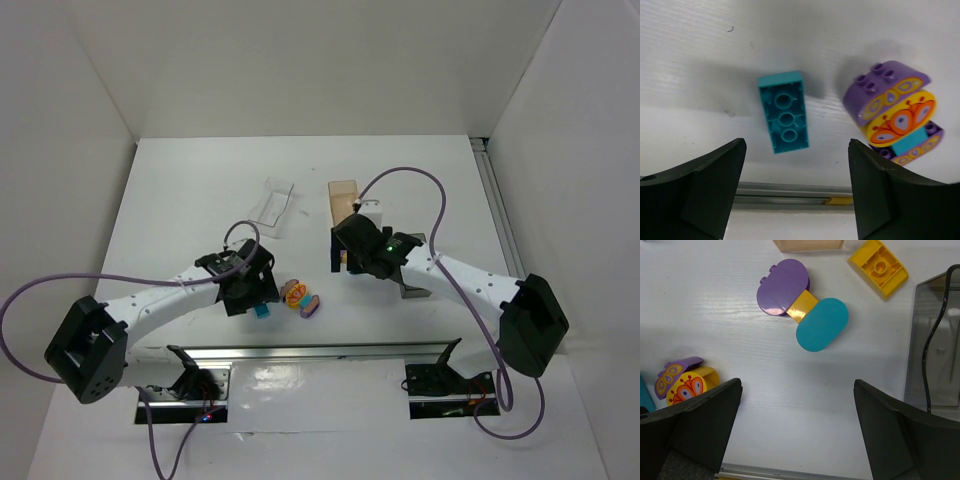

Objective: Sort the legos into containers by color

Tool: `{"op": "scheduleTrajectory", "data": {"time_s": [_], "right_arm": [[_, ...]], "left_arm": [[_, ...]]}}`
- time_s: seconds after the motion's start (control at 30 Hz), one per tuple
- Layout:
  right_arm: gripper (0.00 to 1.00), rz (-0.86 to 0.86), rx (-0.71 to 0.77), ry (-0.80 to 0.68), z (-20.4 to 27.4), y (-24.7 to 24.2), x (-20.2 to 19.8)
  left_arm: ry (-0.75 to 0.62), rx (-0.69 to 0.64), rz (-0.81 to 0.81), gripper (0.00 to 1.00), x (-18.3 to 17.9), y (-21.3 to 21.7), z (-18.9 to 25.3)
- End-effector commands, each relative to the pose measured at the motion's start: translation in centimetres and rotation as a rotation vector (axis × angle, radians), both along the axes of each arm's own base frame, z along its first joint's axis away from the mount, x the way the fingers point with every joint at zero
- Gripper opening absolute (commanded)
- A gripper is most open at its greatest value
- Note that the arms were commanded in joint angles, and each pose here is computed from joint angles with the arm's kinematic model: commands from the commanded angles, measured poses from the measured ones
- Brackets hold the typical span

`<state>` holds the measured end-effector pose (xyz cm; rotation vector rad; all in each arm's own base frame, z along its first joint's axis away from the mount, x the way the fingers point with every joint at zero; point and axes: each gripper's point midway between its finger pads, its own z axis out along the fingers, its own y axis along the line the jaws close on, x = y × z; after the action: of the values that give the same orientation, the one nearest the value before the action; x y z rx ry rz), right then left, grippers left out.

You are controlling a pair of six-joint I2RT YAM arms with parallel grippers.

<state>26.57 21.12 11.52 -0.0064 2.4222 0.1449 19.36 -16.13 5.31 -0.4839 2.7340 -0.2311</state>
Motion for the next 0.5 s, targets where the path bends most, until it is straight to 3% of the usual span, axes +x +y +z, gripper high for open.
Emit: {"op": "scheduleTrajectory", "data": {"time_s": [0.0, 0.4, 0.47], "right_arm": [[1.00, -0.032, 0.036, -0.054, 1.5, 0.3, 0.7], [1.00, -0.034, 0.021, -0.024, 0.5, 0.3, 0.6], [1.00, -0.034, 0.021, -0.024, 0.5, 0.3, 0.6]], "left_arm": [[0.014, 0.046, 0.093, 0.88, 0.0, 1.0, -1.4], [0.047, 0.112, 0.104, 0.60, -0.8, 2.3, -3.9], [0.034, 0.116, 0.098, 0.49, -0.5, 2.2, -3.7]]}}
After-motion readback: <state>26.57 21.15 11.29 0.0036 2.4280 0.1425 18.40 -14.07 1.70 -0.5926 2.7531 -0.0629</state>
